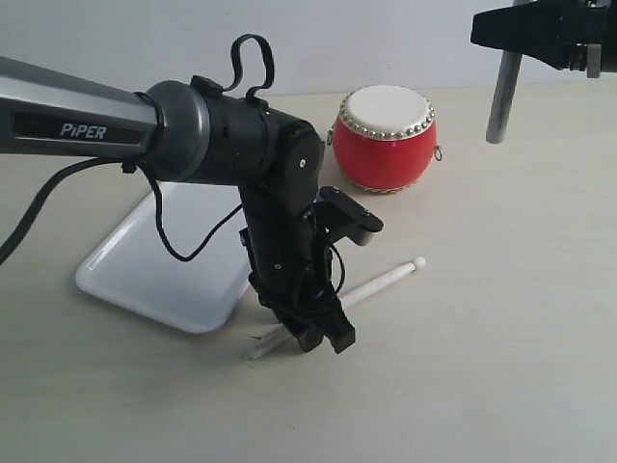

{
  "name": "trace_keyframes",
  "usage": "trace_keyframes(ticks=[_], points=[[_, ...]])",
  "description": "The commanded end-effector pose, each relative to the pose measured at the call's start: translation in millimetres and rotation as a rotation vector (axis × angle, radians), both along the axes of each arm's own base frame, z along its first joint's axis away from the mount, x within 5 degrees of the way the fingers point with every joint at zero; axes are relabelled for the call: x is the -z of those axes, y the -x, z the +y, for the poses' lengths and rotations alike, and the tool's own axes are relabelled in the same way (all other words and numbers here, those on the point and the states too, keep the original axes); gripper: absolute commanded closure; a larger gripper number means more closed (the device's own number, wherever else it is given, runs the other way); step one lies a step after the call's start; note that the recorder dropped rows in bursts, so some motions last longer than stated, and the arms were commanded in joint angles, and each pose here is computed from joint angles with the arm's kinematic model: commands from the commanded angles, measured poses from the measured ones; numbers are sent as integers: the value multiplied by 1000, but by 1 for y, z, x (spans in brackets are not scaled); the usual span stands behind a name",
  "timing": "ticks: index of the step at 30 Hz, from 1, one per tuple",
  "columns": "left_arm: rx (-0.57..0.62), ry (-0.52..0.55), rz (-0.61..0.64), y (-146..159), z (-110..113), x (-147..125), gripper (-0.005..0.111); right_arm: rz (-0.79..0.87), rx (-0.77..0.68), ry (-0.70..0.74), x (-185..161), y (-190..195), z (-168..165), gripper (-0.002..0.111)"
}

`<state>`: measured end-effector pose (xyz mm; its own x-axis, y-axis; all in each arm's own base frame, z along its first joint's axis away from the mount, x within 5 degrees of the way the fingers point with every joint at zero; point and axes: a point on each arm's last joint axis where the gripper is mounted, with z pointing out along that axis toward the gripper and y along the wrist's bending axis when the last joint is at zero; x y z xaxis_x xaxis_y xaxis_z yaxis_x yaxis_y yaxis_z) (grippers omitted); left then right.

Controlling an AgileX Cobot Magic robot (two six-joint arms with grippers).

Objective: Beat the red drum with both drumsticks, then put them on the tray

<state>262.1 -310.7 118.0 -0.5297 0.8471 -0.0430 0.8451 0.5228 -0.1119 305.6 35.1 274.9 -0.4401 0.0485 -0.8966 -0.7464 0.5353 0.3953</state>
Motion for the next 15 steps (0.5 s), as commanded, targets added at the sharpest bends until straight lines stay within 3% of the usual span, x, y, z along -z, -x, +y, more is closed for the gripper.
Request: trace_keyframes(ticks=[1, 4, 10, 15], points=[[-5, 0, 15, 2, -1, 2, 87, -21, 0, -3, -5, 1, -1, 108], [-4, -1, 13, 2, -1, 2, 107, -21, 0, -3, -5, 1, -1, 108], [3, 3, -1, 2, 0, -3, 107, -21, -2, -4, -5, 1, -1, 108], [10, 49, -66, 0, 2, -32, 107, -12, -14, 25, -2, 2, -1, 108]])
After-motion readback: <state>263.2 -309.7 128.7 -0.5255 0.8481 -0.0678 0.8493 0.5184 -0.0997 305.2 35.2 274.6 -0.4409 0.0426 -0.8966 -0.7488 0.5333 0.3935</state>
